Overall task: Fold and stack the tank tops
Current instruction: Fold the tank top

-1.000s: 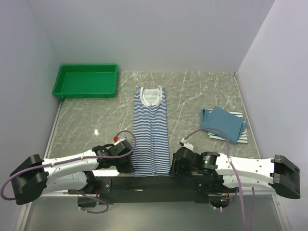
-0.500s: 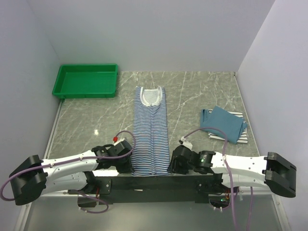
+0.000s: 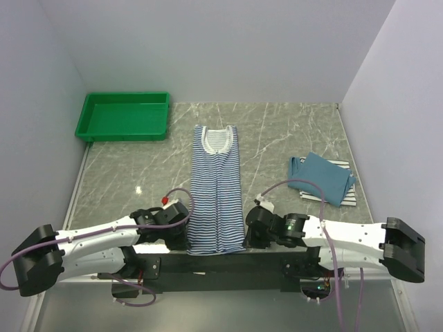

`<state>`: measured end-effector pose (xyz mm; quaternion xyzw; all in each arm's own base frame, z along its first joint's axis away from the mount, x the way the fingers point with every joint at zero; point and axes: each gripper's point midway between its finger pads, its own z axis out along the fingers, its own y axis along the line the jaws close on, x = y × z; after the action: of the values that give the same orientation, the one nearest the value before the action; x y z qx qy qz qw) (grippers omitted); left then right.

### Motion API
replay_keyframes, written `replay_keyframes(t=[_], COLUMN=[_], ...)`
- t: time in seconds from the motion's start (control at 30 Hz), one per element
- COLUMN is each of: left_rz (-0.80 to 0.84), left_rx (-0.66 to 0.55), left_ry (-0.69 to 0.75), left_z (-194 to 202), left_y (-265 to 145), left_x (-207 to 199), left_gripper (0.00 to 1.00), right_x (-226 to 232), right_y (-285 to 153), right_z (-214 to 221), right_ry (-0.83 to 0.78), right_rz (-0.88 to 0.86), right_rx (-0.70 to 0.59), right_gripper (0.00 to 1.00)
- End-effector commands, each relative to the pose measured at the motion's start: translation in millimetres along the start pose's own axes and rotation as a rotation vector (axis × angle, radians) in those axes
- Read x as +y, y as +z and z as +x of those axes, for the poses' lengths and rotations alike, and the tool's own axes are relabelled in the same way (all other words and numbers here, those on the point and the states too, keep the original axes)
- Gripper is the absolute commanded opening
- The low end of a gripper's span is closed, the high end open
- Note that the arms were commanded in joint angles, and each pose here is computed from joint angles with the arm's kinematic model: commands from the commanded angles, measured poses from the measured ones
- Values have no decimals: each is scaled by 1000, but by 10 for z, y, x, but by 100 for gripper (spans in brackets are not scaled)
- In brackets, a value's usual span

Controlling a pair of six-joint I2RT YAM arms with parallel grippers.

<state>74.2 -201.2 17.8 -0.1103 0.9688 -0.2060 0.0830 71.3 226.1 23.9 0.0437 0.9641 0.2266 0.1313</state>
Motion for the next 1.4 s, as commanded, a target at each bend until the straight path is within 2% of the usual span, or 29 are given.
replay_keyframes(t=[0.0,0.2,0.3,0.4,0.57,0.73,0.77,0.9,0.93,1.0,1.03,1.07,1.1,1.13,1.17,1.23,1.27,1.37], left_rz=[-29,4,17,49,51,32,28,9,-4,-1,-5,2,32,31,25,30,37,67], left_rx=[-14,-137,-181,-272,-337,-412,-423,-467,-479,-498,-504,-502,-489,-484,-482,-501,-512,-571], left_ry=[37,48,57,18,10,-12,-14,-45,-43,-47,-44,-43,-25,-26,-31,-37,-41,-42], left_z=[-51,-558,-838,-1343,-1859,-2485,-2582,-3122,-3215,-3472,-3550,-3642,-3717,-3761,-3824,-3897,-3917,-3904], left_y=[-169,-400,-452,-569,-539,-472,-466,-369,-338,-231,-187,-42,-7,48,112,78,36,-293], left_x=[-56,-490,-595,-752,-941,-1121,-1137,-1155,-1138,-1128,-1113,-1103,-1126,-1113,-1096,-1070,-1070,-1116], left_gripper=[1,1,1,1,1,1,1,1,1,1,5,10,19,32,46,55,69,73], right_x=[228,460,519,583,691,796,779,839,731,840,741,804,816,719,720,695,641,571], right_y=[-282,-390,-400,-426,-304,-234,-116,-37,72,82,223,218,257,400,364,361,337,202], right_z=[-196,-466,-712,-1106,-1647,-2370,-2416,-2947,-3066,-3278,-3352,-3478,-3536,-3558,-3688,-3738,-3776,-3799], right_ry=[-66,-121,-97,-104,-104,-109,-110,-94,-69,-71,-57,-62,-79,-73,-77,-73,-65,-71], right_rz=[-12,-20,-35,-54,-45,-36,-25,-33,-13,-66,-51,-70,-84,-48,-42,-43,-34,13], right_rx=[-57,-90,-119,-190,-245,-335,-309,-338,-328,-341,-320,-334,-329,-304,-324,-336,-351,-382], right_gripper=[1,0,0,0,0,0,0,0,0,0,1,11,20,31,47,55,62,64])
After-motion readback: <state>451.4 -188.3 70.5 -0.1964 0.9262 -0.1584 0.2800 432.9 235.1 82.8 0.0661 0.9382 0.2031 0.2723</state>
